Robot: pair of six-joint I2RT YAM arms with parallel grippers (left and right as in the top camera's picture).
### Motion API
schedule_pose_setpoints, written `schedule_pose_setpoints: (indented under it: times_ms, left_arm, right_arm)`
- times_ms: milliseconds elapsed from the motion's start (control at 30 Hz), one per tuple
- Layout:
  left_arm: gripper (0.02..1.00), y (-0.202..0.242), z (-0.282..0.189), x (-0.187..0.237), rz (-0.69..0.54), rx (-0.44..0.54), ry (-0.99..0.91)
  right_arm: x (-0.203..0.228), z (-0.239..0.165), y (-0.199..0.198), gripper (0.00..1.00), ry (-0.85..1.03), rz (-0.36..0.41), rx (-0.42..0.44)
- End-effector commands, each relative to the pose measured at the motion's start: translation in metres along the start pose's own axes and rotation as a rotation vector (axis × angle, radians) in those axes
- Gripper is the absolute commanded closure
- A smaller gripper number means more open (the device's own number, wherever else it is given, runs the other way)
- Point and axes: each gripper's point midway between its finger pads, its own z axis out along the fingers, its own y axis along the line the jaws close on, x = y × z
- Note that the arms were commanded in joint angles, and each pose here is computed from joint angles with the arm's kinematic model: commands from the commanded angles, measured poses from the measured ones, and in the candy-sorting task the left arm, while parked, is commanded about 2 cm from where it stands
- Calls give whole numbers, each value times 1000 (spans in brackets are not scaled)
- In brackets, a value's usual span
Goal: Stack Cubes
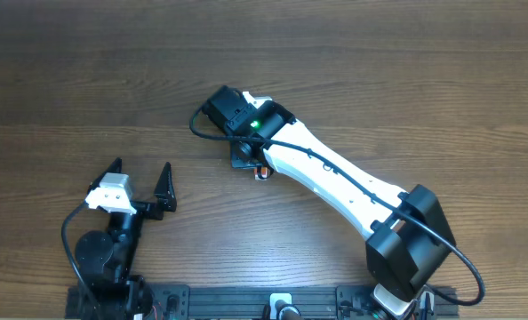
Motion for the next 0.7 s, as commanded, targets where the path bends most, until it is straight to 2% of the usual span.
schedule_pose_setpoints:
  times_ms: [33,700]
  left_arm:
    - [18,0,0,1,18,6,0]
    - [18,0,0,1,18,6,0]
  right_arm:
    - [-5,0,6,989,-17,-7,-2]
    - [-6,-4,7,989,-15,-8,-5]
